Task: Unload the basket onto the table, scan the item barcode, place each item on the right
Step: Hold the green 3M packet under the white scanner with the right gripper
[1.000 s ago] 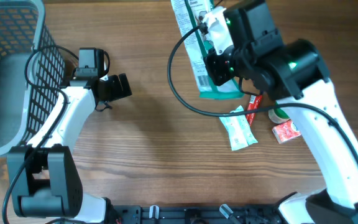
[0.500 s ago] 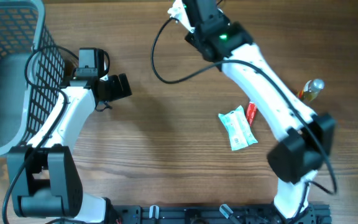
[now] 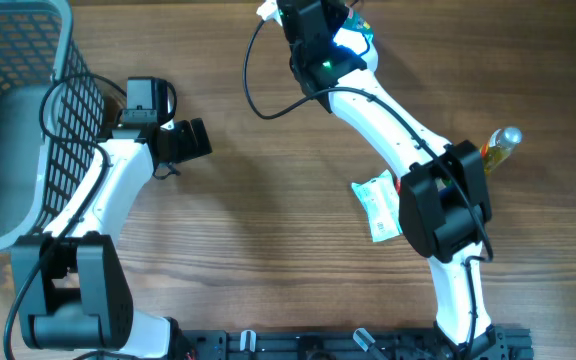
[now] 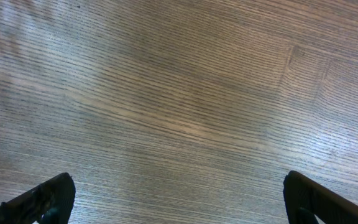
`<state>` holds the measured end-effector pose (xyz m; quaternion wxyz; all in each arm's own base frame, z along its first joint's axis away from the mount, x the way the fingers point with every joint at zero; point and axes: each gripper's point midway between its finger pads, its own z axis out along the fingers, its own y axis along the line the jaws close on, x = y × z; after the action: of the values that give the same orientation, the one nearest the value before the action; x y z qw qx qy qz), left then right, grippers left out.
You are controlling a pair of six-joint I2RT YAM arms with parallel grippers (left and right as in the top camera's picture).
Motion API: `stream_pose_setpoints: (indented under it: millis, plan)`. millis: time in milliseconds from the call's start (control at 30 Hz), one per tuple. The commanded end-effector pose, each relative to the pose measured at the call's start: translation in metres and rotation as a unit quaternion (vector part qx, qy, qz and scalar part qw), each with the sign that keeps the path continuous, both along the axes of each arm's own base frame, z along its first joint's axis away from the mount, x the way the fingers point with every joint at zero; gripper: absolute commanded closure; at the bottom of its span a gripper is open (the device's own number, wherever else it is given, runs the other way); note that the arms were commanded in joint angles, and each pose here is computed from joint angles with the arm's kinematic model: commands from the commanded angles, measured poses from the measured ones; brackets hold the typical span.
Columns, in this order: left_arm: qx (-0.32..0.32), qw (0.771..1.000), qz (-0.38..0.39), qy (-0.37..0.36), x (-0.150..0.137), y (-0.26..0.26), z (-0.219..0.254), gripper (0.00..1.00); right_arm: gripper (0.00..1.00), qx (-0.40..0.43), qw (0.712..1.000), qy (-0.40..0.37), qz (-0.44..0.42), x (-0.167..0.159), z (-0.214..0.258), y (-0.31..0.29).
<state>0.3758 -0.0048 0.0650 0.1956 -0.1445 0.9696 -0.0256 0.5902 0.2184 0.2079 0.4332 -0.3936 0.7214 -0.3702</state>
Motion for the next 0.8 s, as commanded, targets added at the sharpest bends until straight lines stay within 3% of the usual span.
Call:
stream_pose_setpoints:
  millis: [0, 400, 767]
  plan:
    - [0.007, 1.000, 0.007, 0.003, 0.001, 0.006, -0.003, 0.00, 0.96, -0.016, 1.000, 0.002, -0.019, 0.007, -0.014, -0.011]
    - [0.007, 1.000, 0.007, 0.003, 0.001, 0.006, -0.002, 0.00, 0.96, -0.025, 0.999, 0.030, -0.019, 0.011, -0.053, -0.008]
    - [0.007, 1.000, 0.007, 0.003, 0.001, 0.006, -0.003, 0.00, 0.96, 0.047, 0.995, 0.083, -0.024, -0.004, -0.084, -0.001]
